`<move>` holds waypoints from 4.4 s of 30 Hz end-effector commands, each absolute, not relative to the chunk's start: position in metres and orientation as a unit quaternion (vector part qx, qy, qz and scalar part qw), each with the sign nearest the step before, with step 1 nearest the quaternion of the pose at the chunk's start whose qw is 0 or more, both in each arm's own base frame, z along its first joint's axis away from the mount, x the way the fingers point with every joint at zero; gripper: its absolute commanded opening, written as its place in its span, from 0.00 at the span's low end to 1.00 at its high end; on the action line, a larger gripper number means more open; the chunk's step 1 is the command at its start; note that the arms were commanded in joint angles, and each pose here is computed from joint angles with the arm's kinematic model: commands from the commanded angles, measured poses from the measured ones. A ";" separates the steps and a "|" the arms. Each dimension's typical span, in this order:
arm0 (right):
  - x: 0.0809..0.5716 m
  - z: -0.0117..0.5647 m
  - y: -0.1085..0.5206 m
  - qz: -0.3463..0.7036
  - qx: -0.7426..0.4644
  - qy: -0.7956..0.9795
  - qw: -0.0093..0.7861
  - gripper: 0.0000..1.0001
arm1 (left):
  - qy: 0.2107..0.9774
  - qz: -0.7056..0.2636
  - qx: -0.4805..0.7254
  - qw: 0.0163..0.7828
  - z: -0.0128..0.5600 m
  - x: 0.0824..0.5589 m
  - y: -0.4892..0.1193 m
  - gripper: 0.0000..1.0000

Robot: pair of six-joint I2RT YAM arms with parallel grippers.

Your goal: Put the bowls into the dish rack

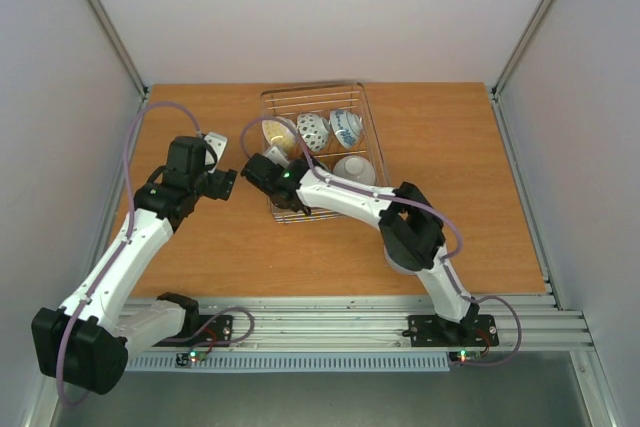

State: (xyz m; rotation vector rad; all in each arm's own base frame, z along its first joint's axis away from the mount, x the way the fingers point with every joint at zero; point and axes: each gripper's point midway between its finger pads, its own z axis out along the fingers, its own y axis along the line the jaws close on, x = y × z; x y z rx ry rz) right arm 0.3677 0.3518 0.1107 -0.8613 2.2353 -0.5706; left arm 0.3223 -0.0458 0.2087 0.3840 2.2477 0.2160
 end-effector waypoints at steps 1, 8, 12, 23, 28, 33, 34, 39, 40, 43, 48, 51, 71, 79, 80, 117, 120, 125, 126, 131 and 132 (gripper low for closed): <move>0.359 0.150 0.370 -0.134 -0.321 0.861 0.371 0.99 | 0.884 0.079 0.151 0.434 0.217 0.326 -0.048 0.99; 0.349 0.172 0.368 -0.090 -0.308 0.864 0.388 0.99 | 0.885 0.077 0.153 0.434 0.217 0.325 -0.049 0.99; 0.352 0.183 0.347 -0.086 -0.281 0.872 0.390 0.73 | 0.885 0.075 0.154 0.433 0.216 0.325 -0.049 0.99; 0.354 0.145 0.302 -0.061 -0.229 0.916 0.323 0.01 | 0.885 0.071 0.156 0.432 0.216 0.324 -0.051 0.99; 0.362 0.120 0.298 -0.053 -0.217 0.928 0.296 0.01 | 0.886 0.071 0.156 0.431 0.216 0.323 -0.051 0.99; 0.373 0.099 0.297 -0.055 -0.214 0.935 0.278 0.01 | 0.886 0.069 0.159 0.429 0.214 0.324 -0.052 0.99; 0.375 0.096 0.297 -0.056 -0.212 0.936 0.276 0.01 | 0.887 0.069 0.159 0.428 0.214 0.324 -0.052 0.99; 0.380 0.085 0.300 -0.046 -0.213 0.939 0.265 0.01 | 0.888 0.067 0.161 0.425 0.211 0.324 -0.053 0.99; 0.381 0.084 0.302 -0.044 -0.214 0.940 0.263 0.01 | 0.888 0.067 0.161 0.425 0.211 0.324 -0.053 0.99; 0.382 0.083 0.309 -0.032 -0.218 0.939 0.263 0.01 | 0.889 0.066 0.162 0.424 0.210 0.325 -0.053 0.99; 0.387 0.084 0.315 -0.027 -0.221 0.938 0.266 0.01 | 0.889 0.066 0.163 0.422 0.209 0.325 -0.054 0.99; 0.391 0.083 0.318 -0.026 -0.222 0.937 0.268 0.01 | 0.889 0.067 0.164 0.422 0.209 0.325 -0.054 0.99; 0.363 0.114 0.313 -0.001 -0.222 0.933 0.284 0.01 | 0.889 0.063 0.166 0.423 0.209 0.324 -0.055 0.99; 0.324 0.124 0.329 0.075 -0.242 0.930 0.267 0.01 | 0.889 0.064 0.166 0.421 0.208 0.324 -0.055 0.99; 0.324 0.124 0.331 0.079 -0.244 0.929 0.266 0.01 | 0.889 0.064 0.166 0.421 0.208 0.324 -0.055 0.99; 0.379 0.080 0.353 0.053 -0.249 0.935 0.245 0.01 | 0.889 0.064 0.169 0.420 0.206 0.324 -0.055 0.99; 0.378 0.086 0.351 0.055 -0.250 0.934 0.251 0.01 | 0.889 0.064 0.168 0.420 0.206 0.324 -0.054 0.99; 0.359 0.106 0.338 0.073 -0.233 0.935 0.258 0.01 | 0.890 0.062 0.169 0.420 0.206 0.324 -0.055 0.99; 0.356 0.109 0.333 0.071 -0.227 0.935 0.261 0.01 | 0.890 0.062 0.170 0.419 0.205 0.324 -0.055 0.99; 0.339 0.114 0.304 0.049 -0.200 0.941 0.267 0.01 | 0.891 0.059 0.171 0.416 0.203 0.324 -0.056 0.99; 0.337 0.114 0.299 0.046 -0.198 0.942 0.267 0.01 | 0.892 0.059 0.171 0.415 0.203 0.324 -0.057 0.99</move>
